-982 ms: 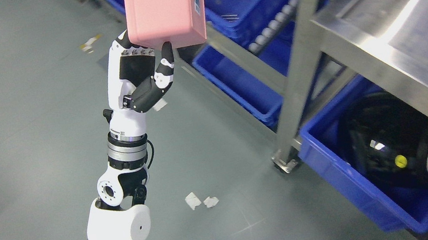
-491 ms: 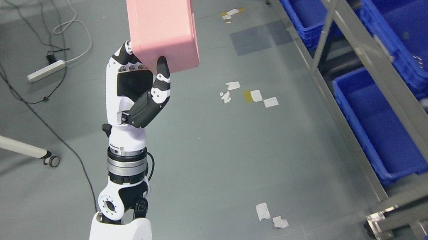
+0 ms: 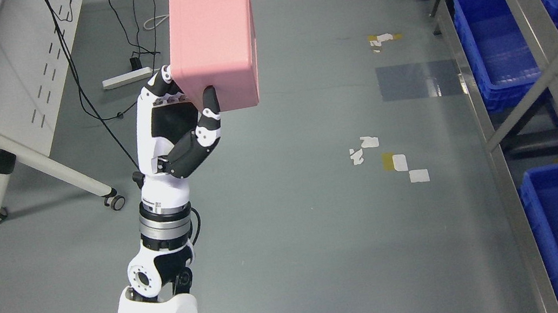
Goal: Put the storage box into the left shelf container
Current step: 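Hold the pink box up in the left hand while turning toward the shelf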
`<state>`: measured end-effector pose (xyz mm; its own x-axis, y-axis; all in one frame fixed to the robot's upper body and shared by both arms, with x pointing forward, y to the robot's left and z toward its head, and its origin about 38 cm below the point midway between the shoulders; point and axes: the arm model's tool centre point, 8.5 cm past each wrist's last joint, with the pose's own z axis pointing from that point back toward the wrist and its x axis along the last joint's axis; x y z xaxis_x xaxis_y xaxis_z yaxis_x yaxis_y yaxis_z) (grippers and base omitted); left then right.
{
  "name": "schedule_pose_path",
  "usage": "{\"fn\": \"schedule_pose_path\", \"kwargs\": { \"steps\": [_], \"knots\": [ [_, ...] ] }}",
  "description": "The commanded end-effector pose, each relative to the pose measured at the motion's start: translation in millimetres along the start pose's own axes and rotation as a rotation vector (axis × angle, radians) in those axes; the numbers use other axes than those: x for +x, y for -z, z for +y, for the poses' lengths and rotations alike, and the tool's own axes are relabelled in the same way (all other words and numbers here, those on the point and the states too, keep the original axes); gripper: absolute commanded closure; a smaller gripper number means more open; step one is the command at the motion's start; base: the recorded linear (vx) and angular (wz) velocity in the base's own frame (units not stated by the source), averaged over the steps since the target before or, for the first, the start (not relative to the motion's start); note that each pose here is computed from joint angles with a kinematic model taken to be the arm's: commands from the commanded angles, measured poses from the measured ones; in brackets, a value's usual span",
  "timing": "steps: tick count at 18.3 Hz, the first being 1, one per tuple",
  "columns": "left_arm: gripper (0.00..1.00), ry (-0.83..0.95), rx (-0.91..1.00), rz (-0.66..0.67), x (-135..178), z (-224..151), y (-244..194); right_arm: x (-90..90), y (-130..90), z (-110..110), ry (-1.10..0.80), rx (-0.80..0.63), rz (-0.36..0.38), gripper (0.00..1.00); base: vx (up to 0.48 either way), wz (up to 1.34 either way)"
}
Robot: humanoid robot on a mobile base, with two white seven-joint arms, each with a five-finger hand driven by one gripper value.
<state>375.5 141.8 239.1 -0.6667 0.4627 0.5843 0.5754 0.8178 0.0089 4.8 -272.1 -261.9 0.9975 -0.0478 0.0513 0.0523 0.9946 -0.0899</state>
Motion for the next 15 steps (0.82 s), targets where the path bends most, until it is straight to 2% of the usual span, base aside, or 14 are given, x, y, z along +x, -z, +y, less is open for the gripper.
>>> {"fn": "schedule_pose_path", "kwargs": {
  "steps": [1, 6, 15],
  "knots": [
    [0.95, 0.002, 0.004, 0.030, 0.0, 0.6, -12.9, 8.8, 0.5, -11.2, 0.021, -0.017, -0.024, 0.00, 0.326, 0.19],
    [0.95, 0.000, 0.007, 0.037, -0.8, -0.1, -16.5, 9.8, 0.5, -11.3, 0.021, -0.018, -0.025, 0.00, 0.352, 0.13],
    [0.95, -0.009, 0.004, 0.045, -2.9, -4.1, -19.6, 9.0, 0.5, -11.3, 0.021, -0.018, -0.025, 0.00, 0.467, 0.05]
  ]
}}
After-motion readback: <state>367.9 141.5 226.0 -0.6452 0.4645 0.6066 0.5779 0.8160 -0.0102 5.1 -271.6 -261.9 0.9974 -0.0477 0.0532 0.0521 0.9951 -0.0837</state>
